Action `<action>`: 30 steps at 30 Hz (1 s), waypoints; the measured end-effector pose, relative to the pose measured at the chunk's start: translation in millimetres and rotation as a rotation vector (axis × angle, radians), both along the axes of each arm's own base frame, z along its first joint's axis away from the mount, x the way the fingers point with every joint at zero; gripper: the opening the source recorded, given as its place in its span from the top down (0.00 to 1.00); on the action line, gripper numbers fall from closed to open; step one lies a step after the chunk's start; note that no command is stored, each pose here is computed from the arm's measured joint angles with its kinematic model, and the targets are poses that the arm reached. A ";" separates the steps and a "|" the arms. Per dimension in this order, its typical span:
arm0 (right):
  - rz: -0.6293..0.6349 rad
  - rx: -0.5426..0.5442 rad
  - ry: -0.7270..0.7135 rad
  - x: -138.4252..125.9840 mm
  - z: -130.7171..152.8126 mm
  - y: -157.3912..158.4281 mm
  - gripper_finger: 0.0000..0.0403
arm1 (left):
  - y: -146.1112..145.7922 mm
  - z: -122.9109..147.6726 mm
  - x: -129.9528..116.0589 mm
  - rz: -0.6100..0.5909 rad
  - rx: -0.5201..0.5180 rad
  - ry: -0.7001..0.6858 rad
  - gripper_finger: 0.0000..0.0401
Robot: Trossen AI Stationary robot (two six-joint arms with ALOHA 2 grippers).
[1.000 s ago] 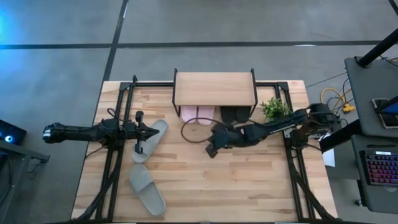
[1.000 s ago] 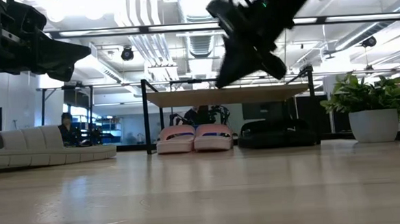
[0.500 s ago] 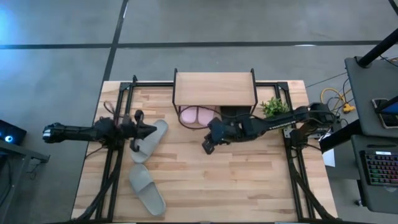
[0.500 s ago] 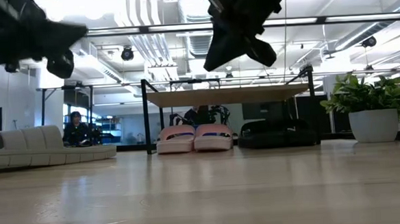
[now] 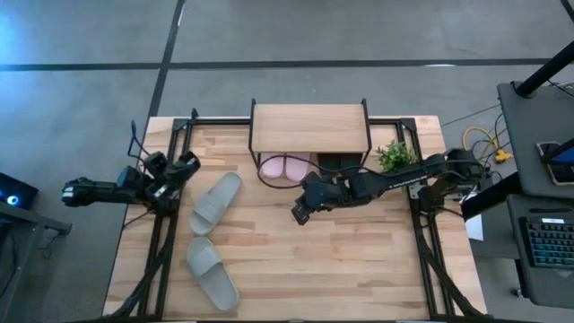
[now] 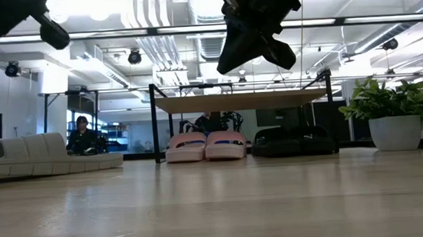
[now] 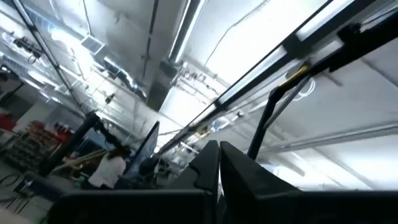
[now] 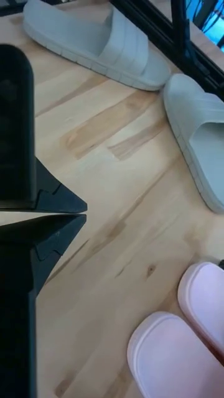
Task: Pick and place slides into the shelf
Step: Put the left gray slide on the shelf
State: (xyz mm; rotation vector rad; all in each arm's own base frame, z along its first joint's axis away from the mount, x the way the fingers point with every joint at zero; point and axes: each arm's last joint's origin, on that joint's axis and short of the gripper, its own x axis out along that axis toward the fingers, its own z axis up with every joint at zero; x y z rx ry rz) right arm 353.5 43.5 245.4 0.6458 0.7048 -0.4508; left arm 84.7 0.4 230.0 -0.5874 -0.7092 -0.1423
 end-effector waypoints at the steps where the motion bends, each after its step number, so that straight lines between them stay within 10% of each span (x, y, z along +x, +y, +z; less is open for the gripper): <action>1: 0.000 0.000 0.000 0.0 0.0 0.0 0.98 | 0.7 1.9 -1.0 0.017 -0.015 -0.013 1.00; 7: 0.003 -0.007 0.002 0.2 -0.1 -1.7 0.98 | 1.2 11.7 4.1 0.052 -0.006 0.074 1.00; 18: 0.035 -0.034 0.022 -0.7 -1.0 -2.3 0.98 | -2.5 34.5 23.5 0.019 0.044 1.066 1.00; 30: 0.029 -0.046 0.119 -8.0 -7.1 -3.4 0.98 | -44.5 98.8 78.9 -0.064 0.134 1.439 1.00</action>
